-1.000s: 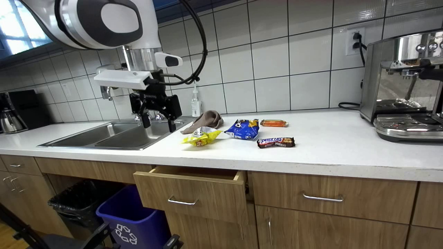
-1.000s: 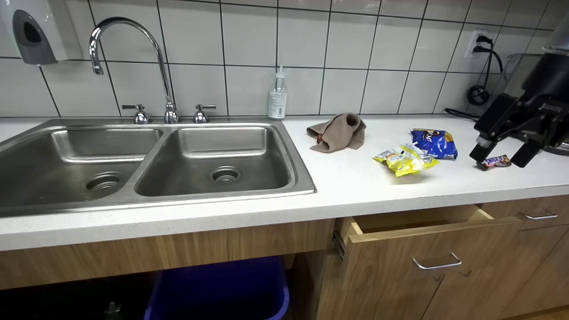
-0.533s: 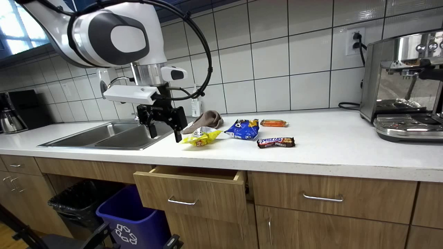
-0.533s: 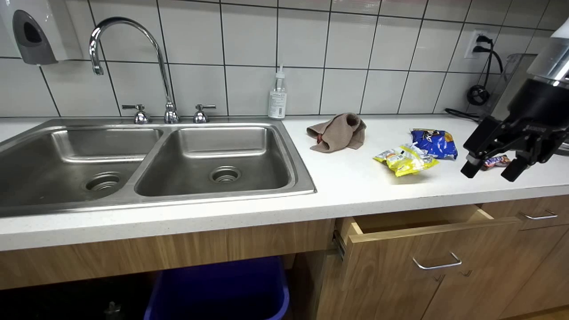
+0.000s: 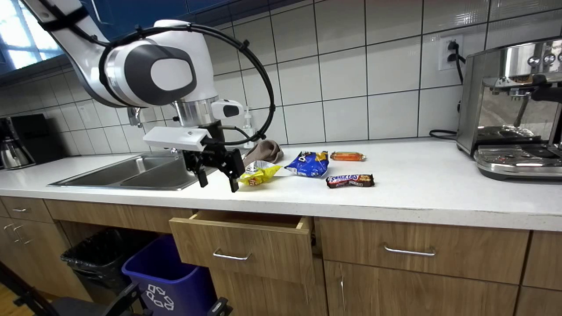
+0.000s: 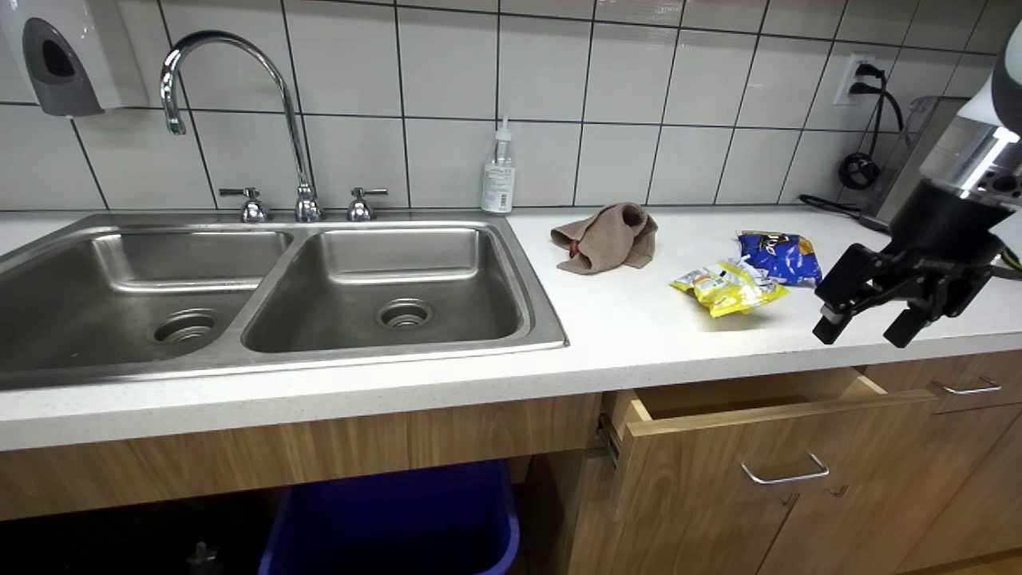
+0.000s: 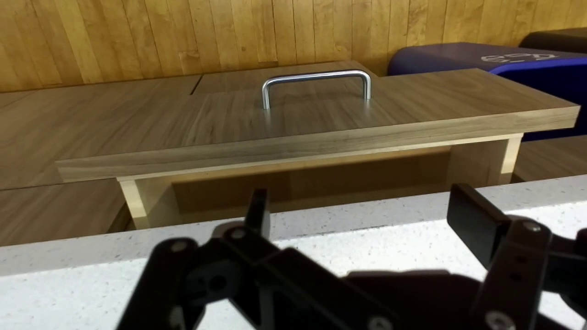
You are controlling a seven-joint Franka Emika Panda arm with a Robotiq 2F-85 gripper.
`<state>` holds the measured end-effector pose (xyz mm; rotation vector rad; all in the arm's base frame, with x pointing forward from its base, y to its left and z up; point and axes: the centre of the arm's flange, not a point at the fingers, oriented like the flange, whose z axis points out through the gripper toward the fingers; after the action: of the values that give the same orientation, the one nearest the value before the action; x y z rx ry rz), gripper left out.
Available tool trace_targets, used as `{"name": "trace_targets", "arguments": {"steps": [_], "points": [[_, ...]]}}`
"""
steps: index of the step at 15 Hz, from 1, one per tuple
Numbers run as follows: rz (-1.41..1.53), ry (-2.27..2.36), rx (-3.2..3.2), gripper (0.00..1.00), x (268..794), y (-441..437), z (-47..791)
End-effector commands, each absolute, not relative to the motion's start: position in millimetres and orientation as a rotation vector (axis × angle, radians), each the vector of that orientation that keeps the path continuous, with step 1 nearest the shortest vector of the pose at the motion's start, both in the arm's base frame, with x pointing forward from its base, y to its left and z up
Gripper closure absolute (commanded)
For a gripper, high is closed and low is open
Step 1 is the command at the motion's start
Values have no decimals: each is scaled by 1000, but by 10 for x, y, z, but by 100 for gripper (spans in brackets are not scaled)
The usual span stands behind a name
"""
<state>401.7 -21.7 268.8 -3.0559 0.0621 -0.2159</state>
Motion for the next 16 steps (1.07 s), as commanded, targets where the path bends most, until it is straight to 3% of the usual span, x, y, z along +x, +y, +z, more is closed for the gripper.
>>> {"name": "trace_targets", "arguments": {"steps": [1, 16], "points": [[-230, 22, -3080, 0, 4102, -202, 2496], [-216, -50, -3145, 0, 4294, -160, 1973]]}}
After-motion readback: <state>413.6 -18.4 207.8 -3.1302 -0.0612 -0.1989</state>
